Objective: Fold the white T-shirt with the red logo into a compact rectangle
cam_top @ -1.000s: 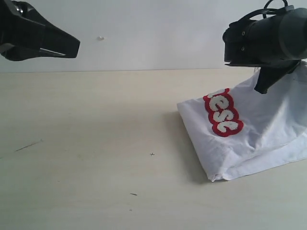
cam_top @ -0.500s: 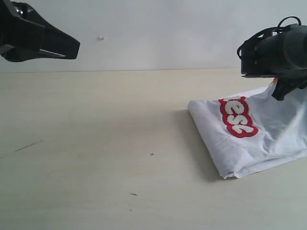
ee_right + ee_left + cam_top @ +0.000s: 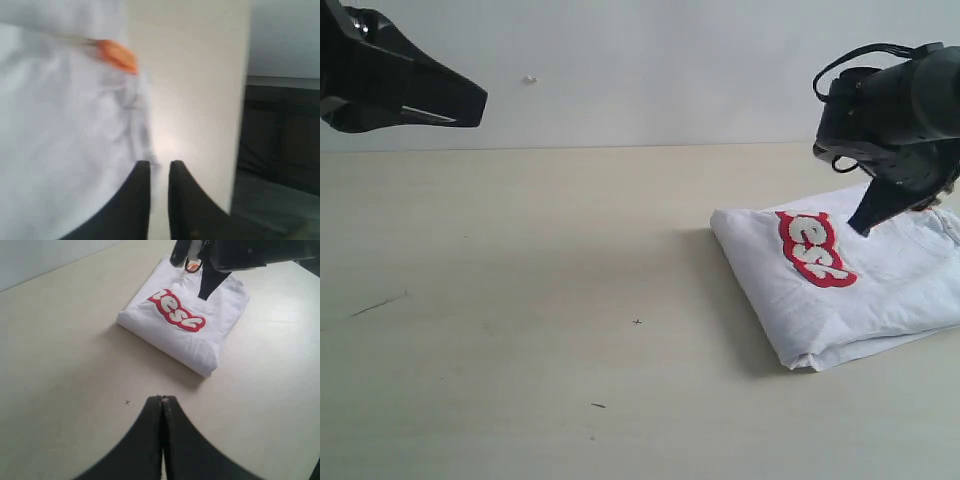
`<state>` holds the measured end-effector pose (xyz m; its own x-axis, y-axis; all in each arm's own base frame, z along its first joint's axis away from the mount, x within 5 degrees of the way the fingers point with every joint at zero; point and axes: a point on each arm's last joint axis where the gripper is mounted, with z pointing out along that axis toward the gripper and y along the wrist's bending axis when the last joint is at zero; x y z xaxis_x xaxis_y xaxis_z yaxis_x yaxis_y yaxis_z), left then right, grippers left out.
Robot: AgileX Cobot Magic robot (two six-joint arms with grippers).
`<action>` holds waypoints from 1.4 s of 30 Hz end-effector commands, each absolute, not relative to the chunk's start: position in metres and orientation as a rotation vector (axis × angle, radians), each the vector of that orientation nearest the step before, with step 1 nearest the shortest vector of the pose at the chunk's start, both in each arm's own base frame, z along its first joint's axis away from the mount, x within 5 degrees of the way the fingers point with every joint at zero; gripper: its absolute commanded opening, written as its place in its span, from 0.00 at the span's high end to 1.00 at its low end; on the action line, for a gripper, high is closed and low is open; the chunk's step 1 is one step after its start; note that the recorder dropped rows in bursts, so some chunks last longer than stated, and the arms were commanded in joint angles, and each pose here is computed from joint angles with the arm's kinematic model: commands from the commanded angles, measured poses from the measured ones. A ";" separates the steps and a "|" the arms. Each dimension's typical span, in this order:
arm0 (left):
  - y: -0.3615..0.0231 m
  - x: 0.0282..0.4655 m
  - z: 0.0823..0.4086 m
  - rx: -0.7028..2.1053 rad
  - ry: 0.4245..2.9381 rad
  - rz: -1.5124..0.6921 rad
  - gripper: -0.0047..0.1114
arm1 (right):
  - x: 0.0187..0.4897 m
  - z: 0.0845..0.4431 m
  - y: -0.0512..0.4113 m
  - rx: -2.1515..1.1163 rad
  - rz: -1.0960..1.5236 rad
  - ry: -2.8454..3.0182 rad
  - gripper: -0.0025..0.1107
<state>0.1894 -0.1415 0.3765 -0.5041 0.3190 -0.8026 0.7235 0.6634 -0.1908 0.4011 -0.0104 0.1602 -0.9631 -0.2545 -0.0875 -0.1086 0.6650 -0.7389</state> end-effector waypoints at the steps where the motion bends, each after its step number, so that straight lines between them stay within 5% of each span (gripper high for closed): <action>1: -0.141 0.188 0.378 0.799 2.100 -0.672 0.96 | 0.403 0.135 0.007 -0.397 -0.840 2.830 0.98; 10: -0.141 0.188 0.378 0.800 2.101 -0.674 0.96 | 0.398 0.072 0.043 -0.399 -0.251 3.027 0.98; 16: -0.141 0.188 0.378 0.800 2.101 -0.674 0.96 | 0.393 0.061 0.082 -0.374 -0.042 3.042 0.98; 31: -0.141 0.188 0.378 0.800 2.101 -0.674 0.96 | 0.370 0.079 0.220 -0.417 0.524 2.868 0.98; 42: -0.139 0.185 0.380 0.805 2.095 -0.672 0.96 | 0.386 0.145 0.184 -0.426 0.332 2.721 0.93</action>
<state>0.1879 -0.1410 0.3770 -0.5043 0.3219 -0.8013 0.7257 0.6608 -0.1913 0.3797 0.2037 0.1287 -0.8863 -0.2842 -0.3657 -0.3787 0.8993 0.2188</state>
